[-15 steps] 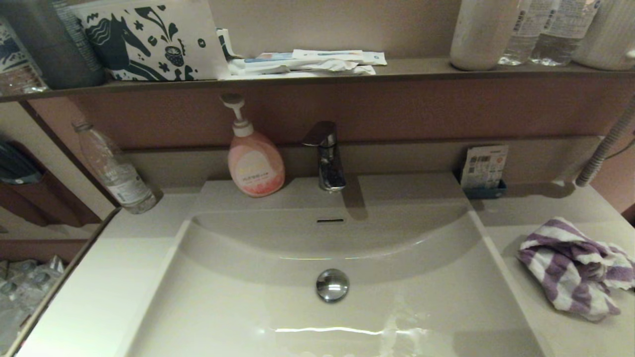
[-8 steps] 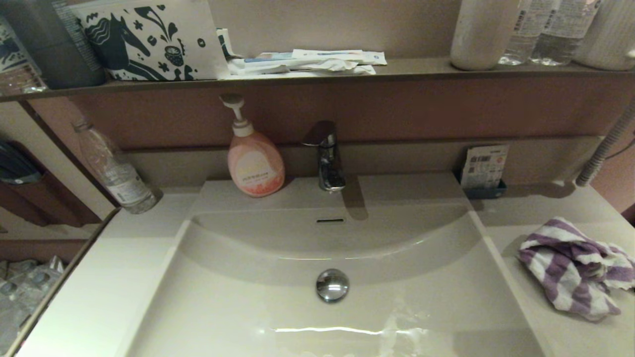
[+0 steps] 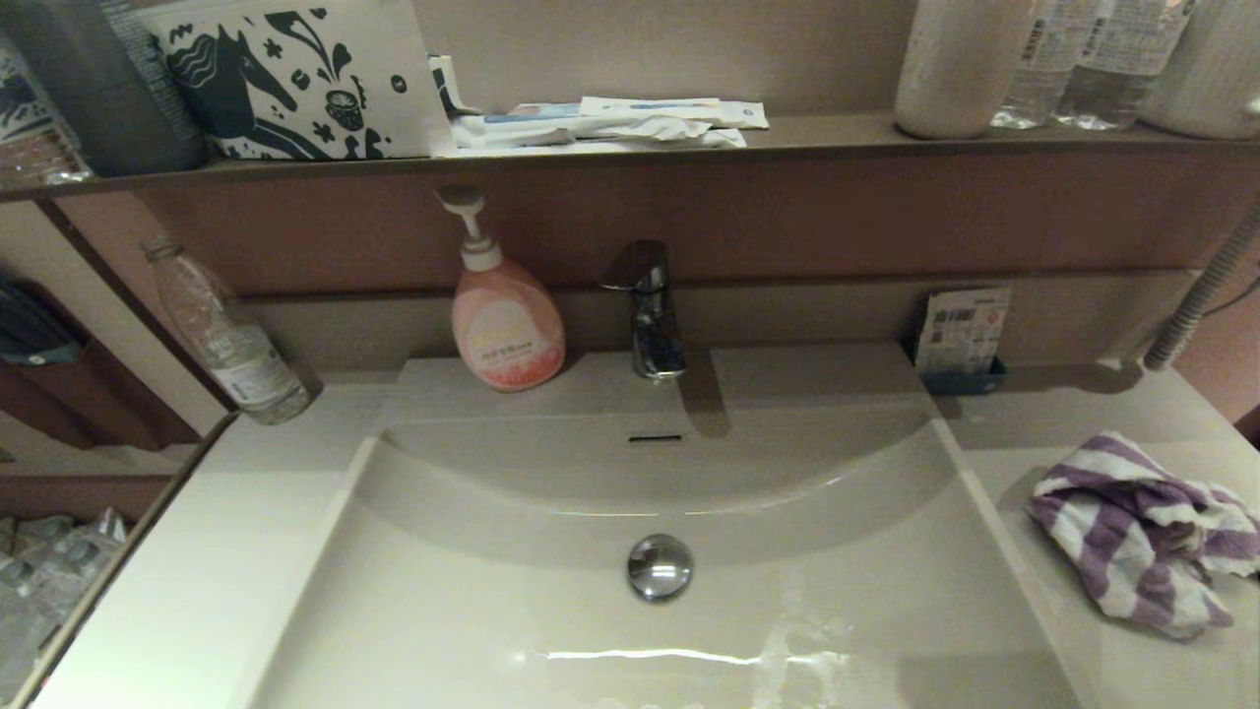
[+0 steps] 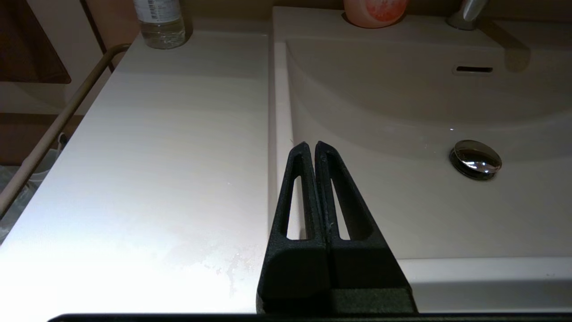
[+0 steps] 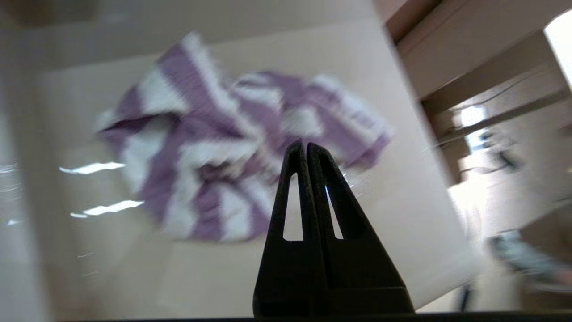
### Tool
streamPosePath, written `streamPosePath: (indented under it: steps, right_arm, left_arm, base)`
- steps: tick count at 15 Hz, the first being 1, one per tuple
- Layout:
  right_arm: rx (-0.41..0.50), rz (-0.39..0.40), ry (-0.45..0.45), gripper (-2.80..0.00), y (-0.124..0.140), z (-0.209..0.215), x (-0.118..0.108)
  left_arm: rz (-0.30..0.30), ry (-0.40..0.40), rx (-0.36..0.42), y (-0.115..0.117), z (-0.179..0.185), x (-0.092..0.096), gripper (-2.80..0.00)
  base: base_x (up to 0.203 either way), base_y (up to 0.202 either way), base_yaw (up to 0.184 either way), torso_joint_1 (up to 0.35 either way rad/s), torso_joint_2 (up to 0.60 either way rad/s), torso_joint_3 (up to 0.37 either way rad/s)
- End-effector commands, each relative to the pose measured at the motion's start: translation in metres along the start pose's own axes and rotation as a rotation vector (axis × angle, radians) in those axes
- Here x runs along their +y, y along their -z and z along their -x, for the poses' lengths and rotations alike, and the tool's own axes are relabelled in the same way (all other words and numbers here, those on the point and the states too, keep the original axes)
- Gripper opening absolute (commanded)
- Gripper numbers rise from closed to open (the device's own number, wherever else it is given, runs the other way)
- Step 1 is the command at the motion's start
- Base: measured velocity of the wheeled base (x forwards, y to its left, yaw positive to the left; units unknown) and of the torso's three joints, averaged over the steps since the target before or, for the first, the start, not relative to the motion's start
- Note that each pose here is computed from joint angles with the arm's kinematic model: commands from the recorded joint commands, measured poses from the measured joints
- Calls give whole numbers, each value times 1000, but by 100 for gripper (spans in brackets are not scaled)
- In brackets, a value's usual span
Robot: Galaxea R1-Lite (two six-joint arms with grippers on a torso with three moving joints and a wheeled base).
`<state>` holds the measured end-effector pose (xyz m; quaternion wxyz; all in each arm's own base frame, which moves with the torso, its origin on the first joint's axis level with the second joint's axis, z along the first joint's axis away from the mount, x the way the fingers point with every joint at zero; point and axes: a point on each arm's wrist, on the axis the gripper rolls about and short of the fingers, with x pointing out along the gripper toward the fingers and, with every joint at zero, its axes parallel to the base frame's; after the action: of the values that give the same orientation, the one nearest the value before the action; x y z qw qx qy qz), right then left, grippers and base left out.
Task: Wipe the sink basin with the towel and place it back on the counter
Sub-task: Pick up the cloth
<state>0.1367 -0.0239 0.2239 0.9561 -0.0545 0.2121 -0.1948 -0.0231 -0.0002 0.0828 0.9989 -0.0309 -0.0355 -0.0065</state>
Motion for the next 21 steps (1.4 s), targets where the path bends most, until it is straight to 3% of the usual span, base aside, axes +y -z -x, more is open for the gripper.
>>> streamPosePath:
  steps: [1,5,8,12,18,21]
  right_arm:
    - [32,36,7,0,-2,-10,1]
    - [216,87,-14,0,-2,-22,4]
    - [312,110,-31,0,-14,-32,5]
    - [441,156,-68,0,-10,-56,11]
    - [521,204,-88,0,-6,-95,20]
    - [515,211,-176,0,-10,-104,21]
  left_arm:
    - [1,0,1,0,0,0,-280]
    - [1,0,1,0,0,0,-280]
    - [1,0,1,0,0,0,-280]
    - [1,0,1,0,0,0,-280]
    - [1,0,1,0,0,0,-280]
    - [1,0,1,0,0,0,-280]
  base:
    - [0,0,0,0,0,0]
    - [0,0,0,0,0,0]
    - [0,0,0,0,0,0]
    - [0,0,0,0,0,0]
    - [0,0,0,0,0,0]
    - [0,0,0,0,0,0]
